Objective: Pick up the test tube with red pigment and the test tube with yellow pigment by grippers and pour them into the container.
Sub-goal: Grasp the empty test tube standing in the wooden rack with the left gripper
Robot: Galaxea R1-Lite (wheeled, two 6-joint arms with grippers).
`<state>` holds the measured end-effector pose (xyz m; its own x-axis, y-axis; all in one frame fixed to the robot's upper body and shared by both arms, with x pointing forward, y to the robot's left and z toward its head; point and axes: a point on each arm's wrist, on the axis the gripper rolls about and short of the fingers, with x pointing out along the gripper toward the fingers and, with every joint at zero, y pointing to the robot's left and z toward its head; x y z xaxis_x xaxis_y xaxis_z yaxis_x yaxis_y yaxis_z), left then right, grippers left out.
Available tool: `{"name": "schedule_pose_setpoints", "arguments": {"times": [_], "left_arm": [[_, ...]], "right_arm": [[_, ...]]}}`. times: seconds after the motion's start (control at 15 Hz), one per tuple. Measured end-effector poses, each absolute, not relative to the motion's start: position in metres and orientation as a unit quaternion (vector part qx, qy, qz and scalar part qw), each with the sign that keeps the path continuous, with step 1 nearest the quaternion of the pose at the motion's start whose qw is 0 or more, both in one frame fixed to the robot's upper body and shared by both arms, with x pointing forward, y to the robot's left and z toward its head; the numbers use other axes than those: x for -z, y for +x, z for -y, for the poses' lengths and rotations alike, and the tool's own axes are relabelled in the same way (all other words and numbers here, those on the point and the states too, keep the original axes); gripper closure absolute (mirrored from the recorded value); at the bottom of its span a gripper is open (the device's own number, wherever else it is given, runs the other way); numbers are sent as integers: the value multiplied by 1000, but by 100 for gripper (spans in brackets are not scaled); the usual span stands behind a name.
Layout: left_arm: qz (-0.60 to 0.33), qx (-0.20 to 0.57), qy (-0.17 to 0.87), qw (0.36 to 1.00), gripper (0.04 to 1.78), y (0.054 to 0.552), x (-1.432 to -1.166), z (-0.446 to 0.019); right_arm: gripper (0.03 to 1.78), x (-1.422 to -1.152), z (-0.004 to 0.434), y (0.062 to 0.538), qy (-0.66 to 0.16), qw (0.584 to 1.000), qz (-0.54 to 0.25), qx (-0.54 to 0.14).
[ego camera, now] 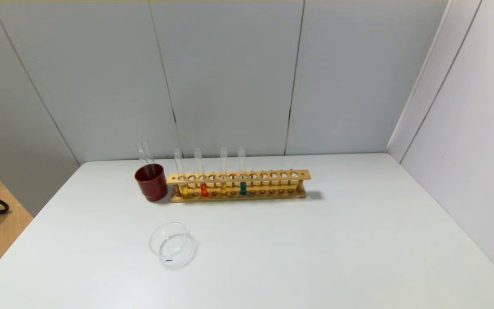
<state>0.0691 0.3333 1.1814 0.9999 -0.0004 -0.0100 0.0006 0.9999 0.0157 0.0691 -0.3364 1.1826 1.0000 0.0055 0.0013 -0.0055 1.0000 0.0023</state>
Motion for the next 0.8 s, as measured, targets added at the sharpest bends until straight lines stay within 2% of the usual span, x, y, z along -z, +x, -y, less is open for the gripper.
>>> {"name": "schedule_pose_setpoints", "arguments": {"times": [0.27,0.47,0.8], "left_arm": [[20,3,-2,1000,7,67,-1191,-333],[65,23,-31,997,7,51,-1230,-332],[61,70,-34,995,7,49,-1310,-330]], "right_arm": [[6,-1183,336,69,1,1000,1,-3],[6,-1183,336,69,1,1000,1,-3],[6,-1183,336,69,1,1000,1,-3]]}}
